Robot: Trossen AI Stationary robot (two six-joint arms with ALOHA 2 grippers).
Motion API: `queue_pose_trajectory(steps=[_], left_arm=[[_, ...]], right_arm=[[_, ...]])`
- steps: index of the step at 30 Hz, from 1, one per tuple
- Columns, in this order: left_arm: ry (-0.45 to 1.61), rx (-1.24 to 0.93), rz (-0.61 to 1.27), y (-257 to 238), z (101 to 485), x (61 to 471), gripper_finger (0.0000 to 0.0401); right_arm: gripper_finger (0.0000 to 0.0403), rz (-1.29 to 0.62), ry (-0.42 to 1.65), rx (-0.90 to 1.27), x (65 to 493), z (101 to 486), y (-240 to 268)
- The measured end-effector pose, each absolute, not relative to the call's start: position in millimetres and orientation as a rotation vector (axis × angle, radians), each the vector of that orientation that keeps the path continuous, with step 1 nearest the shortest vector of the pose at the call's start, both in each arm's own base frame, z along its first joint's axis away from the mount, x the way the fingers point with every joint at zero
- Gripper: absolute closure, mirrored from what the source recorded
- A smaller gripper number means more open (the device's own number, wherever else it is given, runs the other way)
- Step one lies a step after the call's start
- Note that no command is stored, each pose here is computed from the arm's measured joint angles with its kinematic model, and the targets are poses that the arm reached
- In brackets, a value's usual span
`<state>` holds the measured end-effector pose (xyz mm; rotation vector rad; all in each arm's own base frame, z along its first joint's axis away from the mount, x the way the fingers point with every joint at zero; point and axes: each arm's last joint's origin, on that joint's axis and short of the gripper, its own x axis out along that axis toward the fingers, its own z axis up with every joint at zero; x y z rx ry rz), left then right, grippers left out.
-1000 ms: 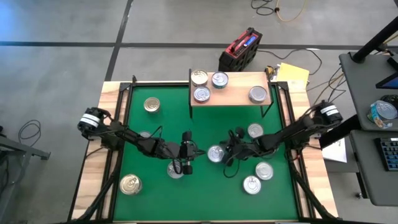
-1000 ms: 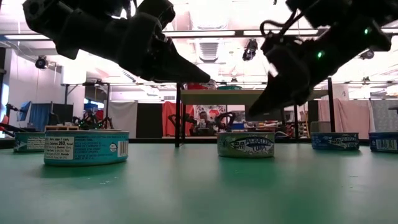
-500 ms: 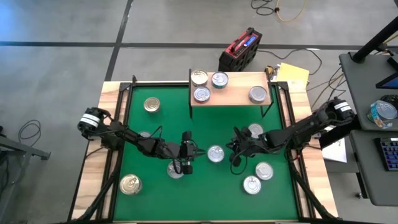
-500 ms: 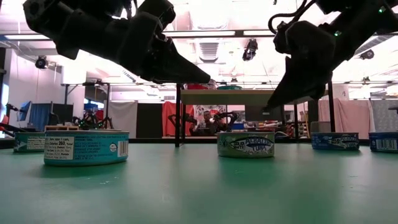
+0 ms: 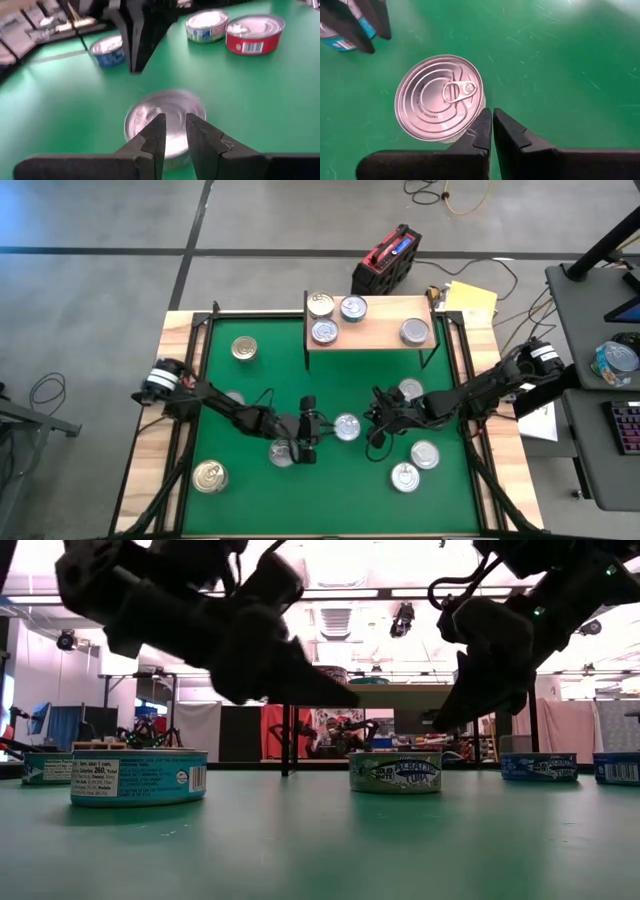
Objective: Stack canned seafood by type on shelf
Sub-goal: Put the green tuna can on the shelf
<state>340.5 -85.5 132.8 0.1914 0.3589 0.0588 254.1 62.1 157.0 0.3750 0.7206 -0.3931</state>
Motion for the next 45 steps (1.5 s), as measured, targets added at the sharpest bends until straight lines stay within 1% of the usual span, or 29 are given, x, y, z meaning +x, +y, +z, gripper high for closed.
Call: queue_pose_trajectory(steps=[7, 12, 19, 25, 30, 34, 38, 42, 45], left_arm=[[0.378, 0.247, 0.049, -90.6, 134.4, 358.8, 0.0340], [0.429, 0.257, 0.047, -90.2, 130.4, 357.3, 0.0340], [0.424, 0.239, 0.051, -90.2, 131.3, 357.2, 0.0340], [0.475, 0.241, 0.050, -89.6, 125.2, 354.6, 0.0341], [0.484, 0.235, 0.031, -90.6, 123.1, 354.2, 0.0351], [0.495, 0.236, 0.030, -90.5, 121.8, 353.8, 0.0360], [0.496, 0.246, 0.028, -90.6, 122.1, 354.2, 0.0362], [0.458, 0.275, 0.025, -91.1, 129.5, 360.1, 0.0365], [0.440, 0.293, 0.033, -87.1, 133.5, 365.3, 0.0390]], right_arm=[[0.0389, -0.406, 0.717, 0.405, 253.9, 157.0, 62.0], [0.0365, -0.414, 0.714, 0.425, 253.9, 156.9, 61.9], [0.0305, -0.433, 0.703, 0.490, 254.1, 157.1, 62.0], [0.0239, -0.458, 0.713, 0.683, 256.4, 155.5, 55.4], [0.0186, -0.469, 0.720, 0.713, 258.4, 151.8, 53.5], [0.0153, -0.459, 0.715, 0.718, 260.2, 150.7, 54.1], [0.0128, -0.449, 0.724, 0.710, 260.5, 149.8, 53.9], [0.0114, -0.439, 0.723, 0.688, 260.4, 151.2, 53.1], [0.0108, -0.434, 0.718, 0.672, 260.5, 152.3, 52.6]])
